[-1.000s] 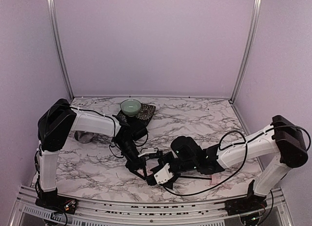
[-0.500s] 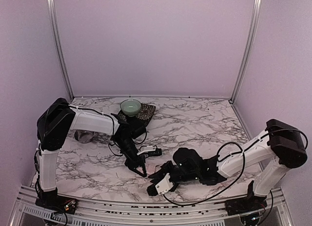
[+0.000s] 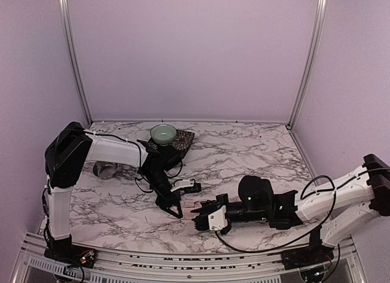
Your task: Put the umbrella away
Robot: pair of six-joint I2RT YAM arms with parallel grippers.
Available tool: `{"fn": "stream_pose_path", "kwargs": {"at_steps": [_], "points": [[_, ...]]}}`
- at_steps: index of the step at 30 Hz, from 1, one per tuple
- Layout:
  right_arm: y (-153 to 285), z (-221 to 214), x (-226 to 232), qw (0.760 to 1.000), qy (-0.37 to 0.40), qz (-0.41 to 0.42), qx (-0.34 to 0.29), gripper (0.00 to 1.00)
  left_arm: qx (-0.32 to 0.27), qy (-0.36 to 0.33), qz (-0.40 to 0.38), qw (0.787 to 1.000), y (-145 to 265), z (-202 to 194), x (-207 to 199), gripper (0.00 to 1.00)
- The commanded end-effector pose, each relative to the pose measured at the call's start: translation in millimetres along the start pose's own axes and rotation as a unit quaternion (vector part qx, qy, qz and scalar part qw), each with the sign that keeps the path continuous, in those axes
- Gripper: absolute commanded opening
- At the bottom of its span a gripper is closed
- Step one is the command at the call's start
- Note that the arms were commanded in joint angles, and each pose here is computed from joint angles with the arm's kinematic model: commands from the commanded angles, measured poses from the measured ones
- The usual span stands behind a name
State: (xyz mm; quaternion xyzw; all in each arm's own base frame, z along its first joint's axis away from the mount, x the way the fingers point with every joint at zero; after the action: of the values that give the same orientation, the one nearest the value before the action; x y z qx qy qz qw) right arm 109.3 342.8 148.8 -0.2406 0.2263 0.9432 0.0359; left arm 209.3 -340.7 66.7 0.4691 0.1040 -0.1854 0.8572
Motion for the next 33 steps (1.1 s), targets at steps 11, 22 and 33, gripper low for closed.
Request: {"fn": "stream_pose_path", "kwargs": {"at_steps": [11, 22, 33], "points": [[23.2, 42.7, -48.8, 0.952, -0.288, -0.025, -0.098, 0.33, 0.055, 0.043, 0.038, 0.997, -12.2, -18.0, 19.5, 0.00], [-18.8, -10.9, -59.8, 0.982, -0.086, -0.131, 0.103, 0.52, 0.058, 0.050, 0.035, 0.996, -12.7, -19.8, 18.2, 0.00], [-38.8, -33.6, -39.2, 0.986, -0.047, -0.059, 0.148, 0.36, 0.059, 0.049, 0.036, 0.996, -12.6, -19.5, 19.0, 0.00]]}}
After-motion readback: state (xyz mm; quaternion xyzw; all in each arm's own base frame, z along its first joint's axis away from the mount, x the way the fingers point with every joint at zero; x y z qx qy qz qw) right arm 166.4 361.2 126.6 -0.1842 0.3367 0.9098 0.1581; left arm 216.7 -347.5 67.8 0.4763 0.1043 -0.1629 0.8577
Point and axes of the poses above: each gripper's point midway between its finger pads, its own y axis back along the fingers, its own x axis along the line the jaws close on, z = x × y, the point moved 5 cm from there along y, back along the fingers, and after that the axes turned 14 degrees about -y, right-handed, at the moved point
